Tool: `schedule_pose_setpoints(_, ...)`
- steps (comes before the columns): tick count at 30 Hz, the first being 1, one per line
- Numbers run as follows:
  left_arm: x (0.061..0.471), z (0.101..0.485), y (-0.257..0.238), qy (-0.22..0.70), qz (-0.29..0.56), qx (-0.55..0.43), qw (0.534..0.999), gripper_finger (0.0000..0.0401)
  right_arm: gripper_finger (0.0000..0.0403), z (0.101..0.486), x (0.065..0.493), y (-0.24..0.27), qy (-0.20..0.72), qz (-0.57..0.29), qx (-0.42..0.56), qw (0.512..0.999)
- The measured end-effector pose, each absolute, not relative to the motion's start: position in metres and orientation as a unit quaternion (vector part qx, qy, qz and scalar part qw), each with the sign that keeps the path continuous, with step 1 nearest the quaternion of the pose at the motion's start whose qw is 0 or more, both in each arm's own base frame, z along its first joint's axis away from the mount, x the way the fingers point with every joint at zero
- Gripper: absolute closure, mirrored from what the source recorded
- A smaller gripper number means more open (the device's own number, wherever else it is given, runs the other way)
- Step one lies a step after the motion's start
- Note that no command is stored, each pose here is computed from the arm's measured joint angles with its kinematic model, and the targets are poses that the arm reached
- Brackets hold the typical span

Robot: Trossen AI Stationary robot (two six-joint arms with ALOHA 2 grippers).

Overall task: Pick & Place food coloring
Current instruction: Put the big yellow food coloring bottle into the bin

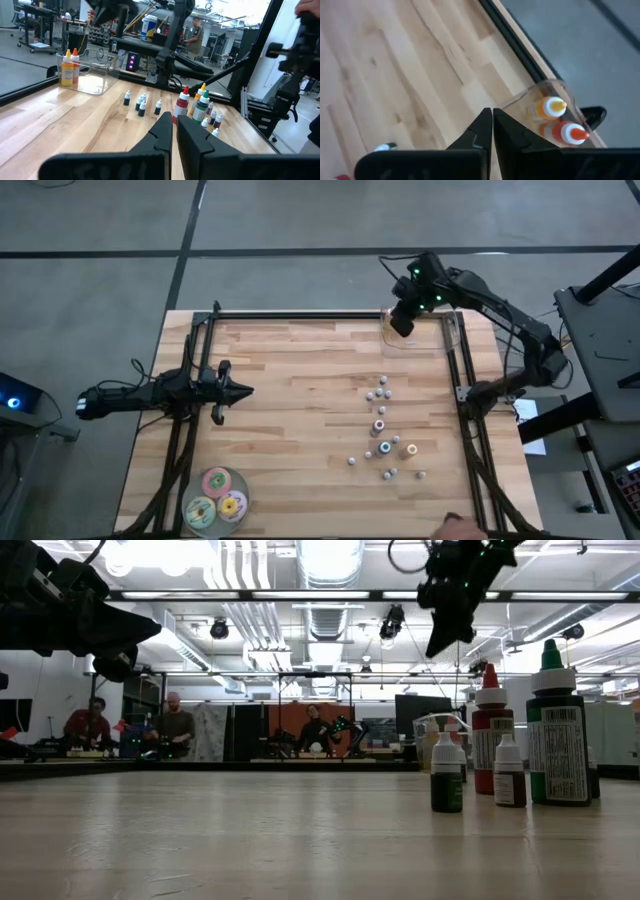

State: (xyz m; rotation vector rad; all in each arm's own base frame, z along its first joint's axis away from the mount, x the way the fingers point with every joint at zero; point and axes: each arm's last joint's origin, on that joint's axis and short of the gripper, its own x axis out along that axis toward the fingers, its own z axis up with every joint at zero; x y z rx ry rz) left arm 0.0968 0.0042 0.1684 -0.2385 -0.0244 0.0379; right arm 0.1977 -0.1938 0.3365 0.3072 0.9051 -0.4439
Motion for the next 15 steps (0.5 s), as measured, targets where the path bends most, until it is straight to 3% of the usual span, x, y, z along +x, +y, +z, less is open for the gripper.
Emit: schedule_pose_setpoints(15,0.097,0.168,0.004,-0.012,0.019,-0.119,0.993,0.0401,0.0394,0.377,0.191,-0.111,0.389,-0.089,0.093,0.912)
